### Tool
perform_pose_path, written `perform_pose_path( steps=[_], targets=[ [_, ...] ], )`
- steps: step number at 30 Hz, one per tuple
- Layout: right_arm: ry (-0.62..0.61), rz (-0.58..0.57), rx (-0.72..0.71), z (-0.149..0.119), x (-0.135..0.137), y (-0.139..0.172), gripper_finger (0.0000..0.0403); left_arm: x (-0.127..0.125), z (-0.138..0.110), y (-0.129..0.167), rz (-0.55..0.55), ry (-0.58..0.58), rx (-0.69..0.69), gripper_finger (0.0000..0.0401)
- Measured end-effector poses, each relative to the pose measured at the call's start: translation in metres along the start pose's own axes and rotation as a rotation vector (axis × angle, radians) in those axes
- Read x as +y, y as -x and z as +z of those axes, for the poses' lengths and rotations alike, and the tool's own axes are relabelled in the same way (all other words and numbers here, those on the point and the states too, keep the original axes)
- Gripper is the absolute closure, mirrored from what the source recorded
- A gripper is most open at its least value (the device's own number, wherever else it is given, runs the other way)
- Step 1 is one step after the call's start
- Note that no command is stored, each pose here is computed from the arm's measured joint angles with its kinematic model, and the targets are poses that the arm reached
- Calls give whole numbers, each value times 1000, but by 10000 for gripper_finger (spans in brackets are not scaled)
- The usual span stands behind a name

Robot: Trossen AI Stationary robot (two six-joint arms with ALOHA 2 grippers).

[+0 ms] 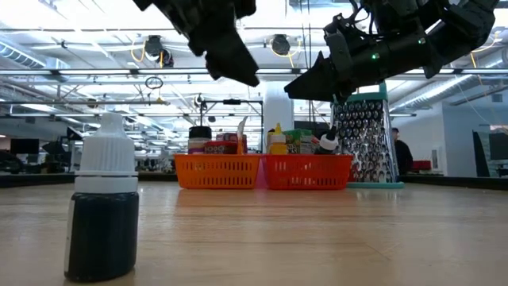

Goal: Pick & Place Kitchen Items
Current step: Put the blue food coloring bottle into the red bin

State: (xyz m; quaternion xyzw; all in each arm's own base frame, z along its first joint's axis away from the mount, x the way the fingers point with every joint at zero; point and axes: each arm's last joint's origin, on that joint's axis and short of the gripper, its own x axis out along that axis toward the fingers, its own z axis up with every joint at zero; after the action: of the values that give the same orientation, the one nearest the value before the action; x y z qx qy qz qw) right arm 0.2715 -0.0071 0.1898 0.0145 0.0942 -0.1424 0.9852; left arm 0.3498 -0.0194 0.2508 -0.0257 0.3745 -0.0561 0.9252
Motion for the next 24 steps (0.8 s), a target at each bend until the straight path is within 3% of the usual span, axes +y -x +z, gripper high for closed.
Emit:
perform_pose_path(
  steps=[13,24],
  targets=[
    [1,0,3,0,0,0,243,-97,-18,0,-169,-129,54,217],
    [-7,0,1,0,0,0,243,-157,-35,5,-105,-140,-2,217]
  ],
)
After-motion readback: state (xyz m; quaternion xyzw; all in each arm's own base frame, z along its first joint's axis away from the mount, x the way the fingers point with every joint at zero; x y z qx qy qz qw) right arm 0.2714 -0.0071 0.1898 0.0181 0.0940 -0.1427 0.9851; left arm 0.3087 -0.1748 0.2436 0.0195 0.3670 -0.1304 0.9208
